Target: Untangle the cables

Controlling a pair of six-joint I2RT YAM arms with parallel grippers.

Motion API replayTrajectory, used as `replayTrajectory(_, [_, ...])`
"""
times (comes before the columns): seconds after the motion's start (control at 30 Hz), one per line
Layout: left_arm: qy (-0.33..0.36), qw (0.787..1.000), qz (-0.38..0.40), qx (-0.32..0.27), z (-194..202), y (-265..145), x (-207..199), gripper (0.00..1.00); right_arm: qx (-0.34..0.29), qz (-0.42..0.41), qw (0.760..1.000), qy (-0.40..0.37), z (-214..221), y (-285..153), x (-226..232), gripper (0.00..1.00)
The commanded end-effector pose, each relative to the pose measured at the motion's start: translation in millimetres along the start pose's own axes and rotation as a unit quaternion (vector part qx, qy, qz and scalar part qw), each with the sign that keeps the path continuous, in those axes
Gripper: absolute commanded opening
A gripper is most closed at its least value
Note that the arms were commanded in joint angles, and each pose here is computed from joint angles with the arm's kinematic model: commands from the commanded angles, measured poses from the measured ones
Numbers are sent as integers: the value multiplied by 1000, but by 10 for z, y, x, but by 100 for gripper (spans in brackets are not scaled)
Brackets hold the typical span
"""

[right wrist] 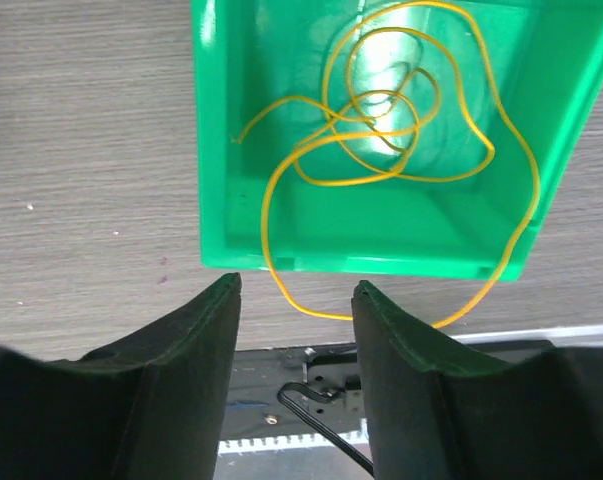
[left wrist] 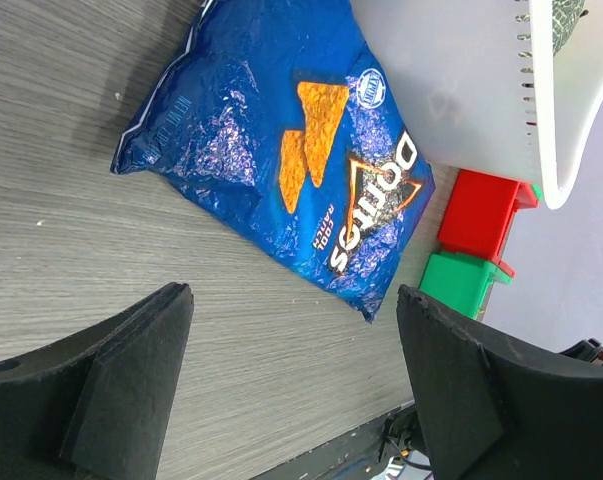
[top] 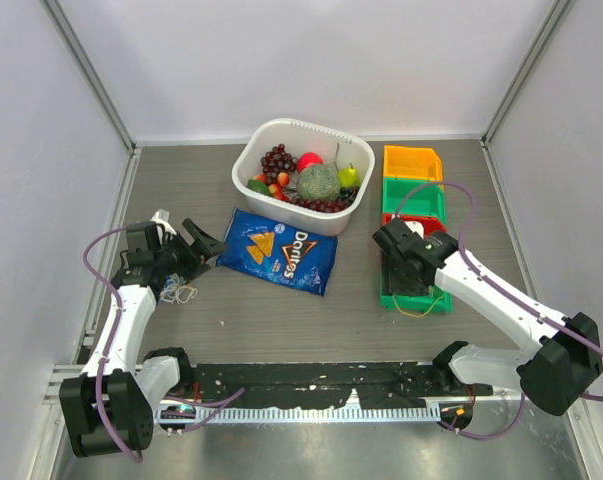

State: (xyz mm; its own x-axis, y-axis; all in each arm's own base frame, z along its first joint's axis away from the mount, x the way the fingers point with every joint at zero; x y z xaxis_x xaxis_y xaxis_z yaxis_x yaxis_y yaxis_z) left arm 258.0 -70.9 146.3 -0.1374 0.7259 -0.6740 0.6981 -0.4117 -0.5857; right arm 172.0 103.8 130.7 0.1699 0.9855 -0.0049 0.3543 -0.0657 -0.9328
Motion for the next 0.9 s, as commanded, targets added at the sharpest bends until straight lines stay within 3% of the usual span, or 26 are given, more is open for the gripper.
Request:
replayTrajectory(0.0, [21, 1000, 17, -15, -68, -6, -66, 87, -18, -42, 999, 21, -69, 100, 205, 48])
replayTrajectory(0.2, [18, 1000, 19, -13, -55, 5, -62, 87, -68, -37, 994, 73, -230, 170, 200, 36])
replayTrajectory(0.37, [18, 1000, 20, -14, -48, 5, -58, 87, -79, -37, 991, 97, -283, 226, 220, 34])
replayTrajectory(0.53, [18, 1000, 19, -13, -41, 0, -55, 87, -70, -16, 993, 94, -231, 331, 151, 25])
replayTrajectory(0.77, [17, 1000, 19, -13, -37, 8, -50, 87, -60, -8, 994, 91, -155, 399, 106, 24])
replayTrajectory(0.83, [17, 1000, 20, -14, -40, 8, -52, 87, -63, -9, 994, 87, -179, 390, 114, 6])
replayTrajectory(0.87, [17, 1000, 19, -14, -48, 6, -53, 87, -65, -10, 994, 87, -193, 370, 115, 3])
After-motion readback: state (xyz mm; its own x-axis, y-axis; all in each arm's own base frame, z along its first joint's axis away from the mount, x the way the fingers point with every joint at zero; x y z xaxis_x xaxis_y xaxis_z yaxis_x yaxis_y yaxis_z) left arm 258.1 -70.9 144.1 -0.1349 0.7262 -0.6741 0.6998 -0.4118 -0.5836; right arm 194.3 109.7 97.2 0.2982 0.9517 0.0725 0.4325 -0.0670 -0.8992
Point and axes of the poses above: each gripper's point midway between its finger pads, its own y axis out along the fingers, its own x axis along the line the jaws close on, z = x × y, the point moved 2 cm from there along -y, back along the fingers, and after that the axes turned 8 degrees about y, right-handed, at the moved point
